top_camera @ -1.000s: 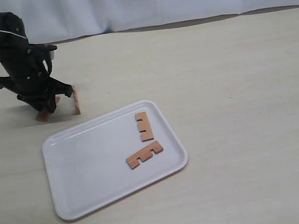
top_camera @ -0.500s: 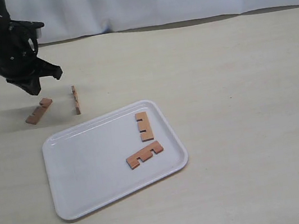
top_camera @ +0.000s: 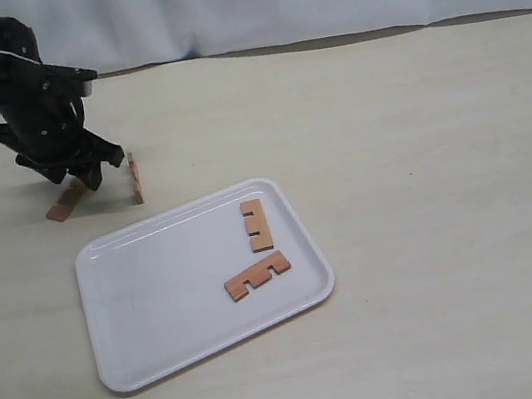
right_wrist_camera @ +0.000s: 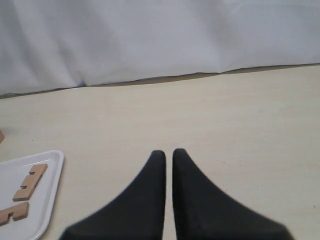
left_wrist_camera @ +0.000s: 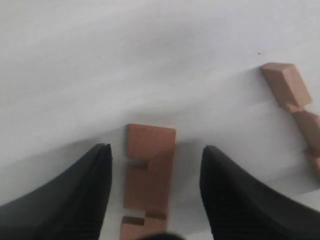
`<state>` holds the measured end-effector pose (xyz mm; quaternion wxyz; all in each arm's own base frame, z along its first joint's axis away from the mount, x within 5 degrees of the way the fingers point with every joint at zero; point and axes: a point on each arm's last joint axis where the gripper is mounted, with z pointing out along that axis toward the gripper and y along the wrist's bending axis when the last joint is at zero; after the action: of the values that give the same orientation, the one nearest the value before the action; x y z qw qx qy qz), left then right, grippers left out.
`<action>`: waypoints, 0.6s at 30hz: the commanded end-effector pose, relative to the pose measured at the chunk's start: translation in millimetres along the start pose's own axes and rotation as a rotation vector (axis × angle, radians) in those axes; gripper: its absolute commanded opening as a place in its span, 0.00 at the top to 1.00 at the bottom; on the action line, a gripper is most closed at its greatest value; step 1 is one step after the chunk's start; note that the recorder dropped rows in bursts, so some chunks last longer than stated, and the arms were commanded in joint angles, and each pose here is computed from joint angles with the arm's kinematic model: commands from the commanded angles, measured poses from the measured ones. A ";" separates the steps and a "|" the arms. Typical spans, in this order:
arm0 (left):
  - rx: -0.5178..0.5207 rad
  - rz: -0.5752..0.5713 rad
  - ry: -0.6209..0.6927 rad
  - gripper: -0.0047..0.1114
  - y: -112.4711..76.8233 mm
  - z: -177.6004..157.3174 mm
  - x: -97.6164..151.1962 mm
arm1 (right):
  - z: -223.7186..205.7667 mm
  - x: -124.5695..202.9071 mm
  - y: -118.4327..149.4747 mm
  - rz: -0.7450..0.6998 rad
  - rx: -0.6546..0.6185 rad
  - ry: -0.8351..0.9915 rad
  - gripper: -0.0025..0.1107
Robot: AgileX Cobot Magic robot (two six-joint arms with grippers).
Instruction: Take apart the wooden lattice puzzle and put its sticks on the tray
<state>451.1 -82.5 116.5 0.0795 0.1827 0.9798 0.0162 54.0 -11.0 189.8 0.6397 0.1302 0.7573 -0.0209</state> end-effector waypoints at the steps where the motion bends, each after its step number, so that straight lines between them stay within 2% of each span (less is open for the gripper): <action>1: -0.005 0.011 0.011 0.52 1.2 19.5 1.1 | 0.0 0.2 -0.1 -0.001 0.000 -0.009 0.94; 4: 0.008 0.002 0.020 0.56 -0.2 25.9 2.0 | 0.0 0.2 -0.1 -0.001 0.000 -0.009 0.94; 7: 0.042 -0.012 0.048 0.86 -3.3 25.8 4.5 | 0.0 0.2 -0.1 -0.001 0.000 -0.009 0.94; 9: 0.045 0.031 0.059 0.96 -3.6 25.7 5.6 | 0.0 0.2 -0.1 -0.001 0.000 -0.009 0.94; 13: 0.042 0.048 0.040 0.96 -2.7 11.4 3.8 | 0.0 0.2 -0.1 -0.001 0.000 -0.009 0.94; 18: 0.029 0.043 -0.070 0.96 -0.8 -38.5 -3.3 | 0.0 0.2 -0.1 -0.001 0.000 -0.009 0.94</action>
<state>448.7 -84.6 120.8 0.0738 0.2070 0.9755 0.0044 54.0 -11.0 189.8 0.6397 0.1302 0.7573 -0.0209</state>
